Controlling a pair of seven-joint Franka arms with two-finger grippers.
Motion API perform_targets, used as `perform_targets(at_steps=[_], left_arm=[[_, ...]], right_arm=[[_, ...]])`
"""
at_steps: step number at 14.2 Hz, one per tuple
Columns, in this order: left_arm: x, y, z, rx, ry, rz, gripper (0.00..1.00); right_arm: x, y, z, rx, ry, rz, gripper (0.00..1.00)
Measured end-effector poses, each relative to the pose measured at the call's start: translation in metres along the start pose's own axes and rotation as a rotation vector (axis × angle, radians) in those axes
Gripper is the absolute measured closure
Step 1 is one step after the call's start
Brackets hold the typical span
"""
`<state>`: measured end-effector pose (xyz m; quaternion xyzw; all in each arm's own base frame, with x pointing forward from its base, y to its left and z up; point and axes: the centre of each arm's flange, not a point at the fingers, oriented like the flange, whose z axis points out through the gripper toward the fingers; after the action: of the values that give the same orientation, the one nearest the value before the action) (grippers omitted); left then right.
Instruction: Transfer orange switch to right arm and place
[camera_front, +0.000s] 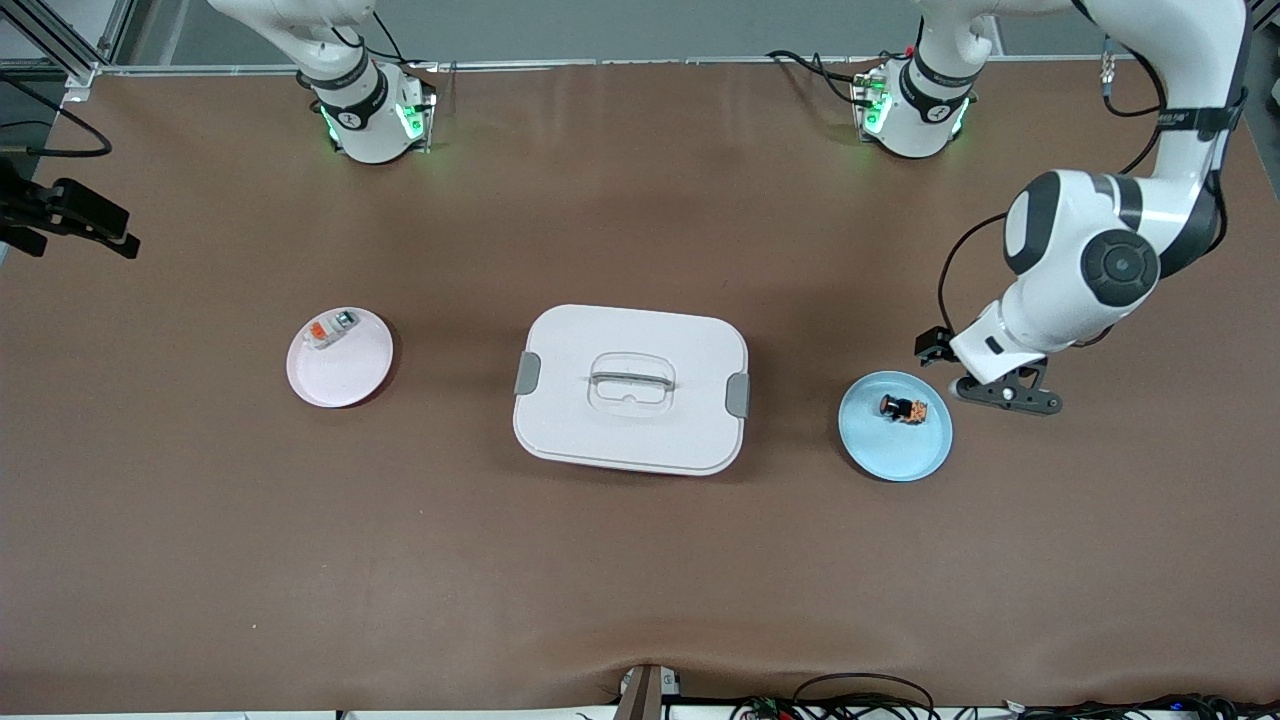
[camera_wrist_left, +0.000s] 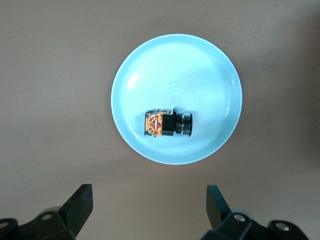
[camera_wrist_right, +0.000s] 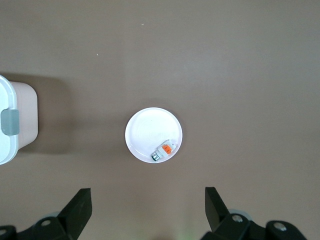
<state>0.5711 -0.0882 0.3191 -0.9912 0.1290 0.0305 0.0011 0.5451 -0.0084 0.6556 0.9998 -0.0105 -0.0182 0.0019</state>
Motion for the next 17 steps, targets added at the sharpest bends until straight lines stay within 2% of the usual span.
perform_targets(at_steps=[5, 10, 11, 14, 17], left_arm=[[0.010, -0.005, 0.036, -0.004, 0.020, 0.044, 0.00], [0.015, -0.004, 0.063, -0.049, 0.034, 0.002, 0.00], [0.016, -0.004, 0.066, -0.051, 0.037, 0.000, 0.00], [0.017, 0.001, 0.076, -0.073, 0.039, -0.015, 0.00], [0.018, 0.002, 0.084, -0.080, 0.041, -0.019, 0.00]], right_arm=[[0.000, -0.004, 0.016, 0.012, -0.065, -0.008, 0.00], [-0.018, -0.012, 0.026, 0.068, -0.219, -0.021, 0.00], [-0.022, -0.013, 0.019, 0.075, -0.214, -0.025, 0.00], [-0.039, -0.019, -0.026, 0.082, -0.137, -0.039, 0.00], [-0.045, -0.018, -0.038, 0.128, -0.122, -0.038, 0.00]])
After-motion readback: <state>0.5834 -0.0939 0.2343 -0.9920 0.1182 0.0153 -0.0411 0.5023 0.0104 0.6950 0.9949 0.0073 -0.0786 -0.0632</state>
